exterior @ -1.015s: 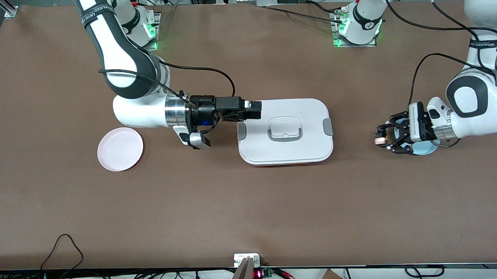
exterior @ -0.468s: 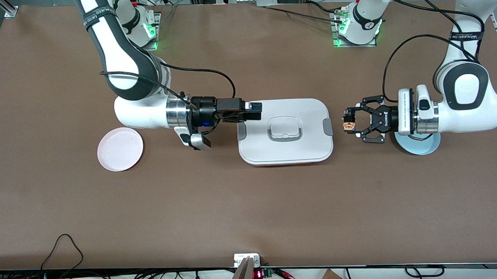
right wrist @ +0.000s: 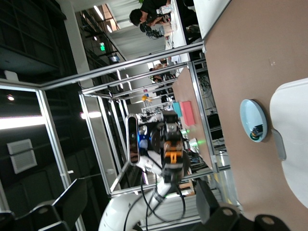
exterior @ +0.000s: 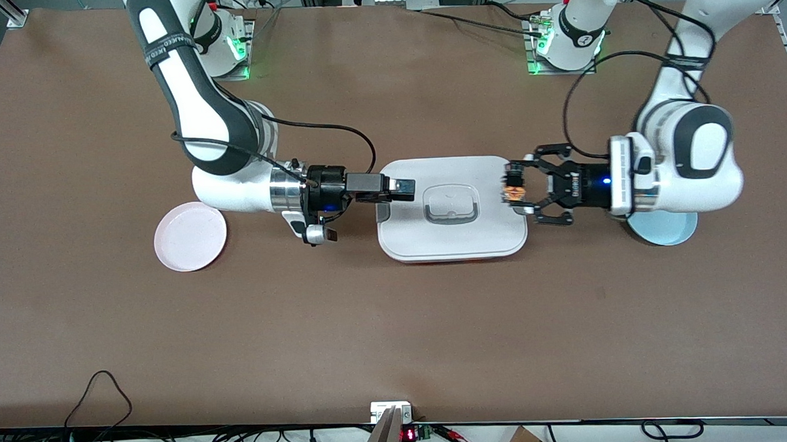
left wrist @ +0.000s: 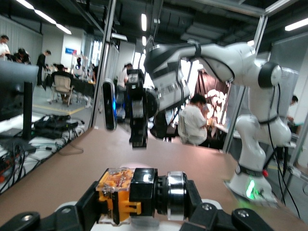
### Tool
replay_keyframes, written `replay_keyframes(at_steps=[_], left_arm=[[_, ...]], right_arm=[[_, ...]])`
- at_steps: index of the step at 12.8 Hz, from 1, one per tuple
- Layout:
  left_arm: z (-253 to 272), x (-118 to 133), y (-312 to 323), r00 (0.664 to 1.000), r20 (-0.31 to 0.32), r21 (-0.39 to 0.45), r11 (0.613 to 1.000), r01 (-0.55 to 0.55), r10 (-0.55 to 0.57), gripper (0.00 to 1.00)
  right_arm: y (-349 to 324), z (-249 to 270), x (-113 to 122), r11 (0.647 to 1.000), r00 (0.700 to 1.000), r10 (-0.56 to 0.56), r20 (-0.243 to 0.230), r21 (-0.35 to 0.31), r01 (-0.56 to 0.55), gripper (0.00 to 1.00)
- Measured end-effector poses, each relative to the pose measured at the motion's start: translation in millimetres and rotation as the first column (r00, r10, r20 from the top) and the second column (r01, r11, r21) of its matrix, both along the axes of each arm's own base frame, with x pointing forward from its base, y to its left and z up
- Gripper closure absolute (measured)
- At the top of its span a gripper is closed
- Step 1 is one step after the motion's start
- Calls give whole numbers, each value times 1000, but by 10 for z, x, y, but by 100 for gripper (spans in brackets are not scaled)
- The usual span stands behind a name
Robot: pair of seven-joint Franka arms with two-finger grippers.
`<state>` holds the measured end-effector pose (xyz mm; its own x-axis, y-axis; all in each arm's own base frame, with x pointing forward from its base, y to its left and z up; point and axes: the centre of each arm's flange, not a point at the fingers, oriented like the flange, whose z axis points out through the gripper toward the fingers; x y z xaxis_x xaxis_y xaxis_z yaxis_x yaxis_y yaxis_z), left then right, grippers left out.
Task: Transfer orange switch to right arm and place
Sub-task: 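Bring the orange switch to the right gripper and grasp it there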
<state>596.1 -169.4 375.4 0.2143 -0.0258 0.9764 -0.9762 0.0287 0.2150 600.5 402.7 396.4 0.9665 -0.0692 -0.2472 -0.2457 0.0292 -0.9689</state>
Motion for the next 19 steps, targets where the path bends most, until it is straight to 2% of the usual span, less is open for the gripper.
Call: replay_keyframes(at_steps=[2,5,12,13,14,15,17,18,19], left_arm=[[36,-35,-434,998,-32,-24,999,-47,46,28],[51,-101,-822,993,-54,-4,994,-108,108,28],[158,-165,-1214,982,-85,-4,985,-172,171,28],[158,-169,-1221,982,-85,-4,985,-171,170,28],[158,-169,-1221,982,-86,-4,985,-172,171,28],[158,-168,-1221,982,-86,-4,985,-172,171,28],[169,-163,-1222,982,-84,-5,985,-172,171,28],[177,-158,-1222,982,-83,-6,985,-173,172,28],[182,-156,-1222,982,-82,-6,985,-173,172,28]], right_arm=[[-6,49,21,1000,1000,-5,5,9,5,0],[24,81,12,1000,1000,0,11,13,0,0],[172,-67,-76,1000,1000,24,-7,1,-24,4],[179,-88,-79,1000,1000,26,-8,-2,-26,7],[177,-99,-78,1000,1000,27,-8,-4,-27,16],[174,-104,-76,1000,1000,27,-8,-6,-27,16],[163,-105,-67,1000,1000,25,-7,-7,-25,36],[153,-109,-61,1000,1000,23,-7,-7,-23,36],[146,-114,-55,1000,1000,22,-8,-8,-22,41]])
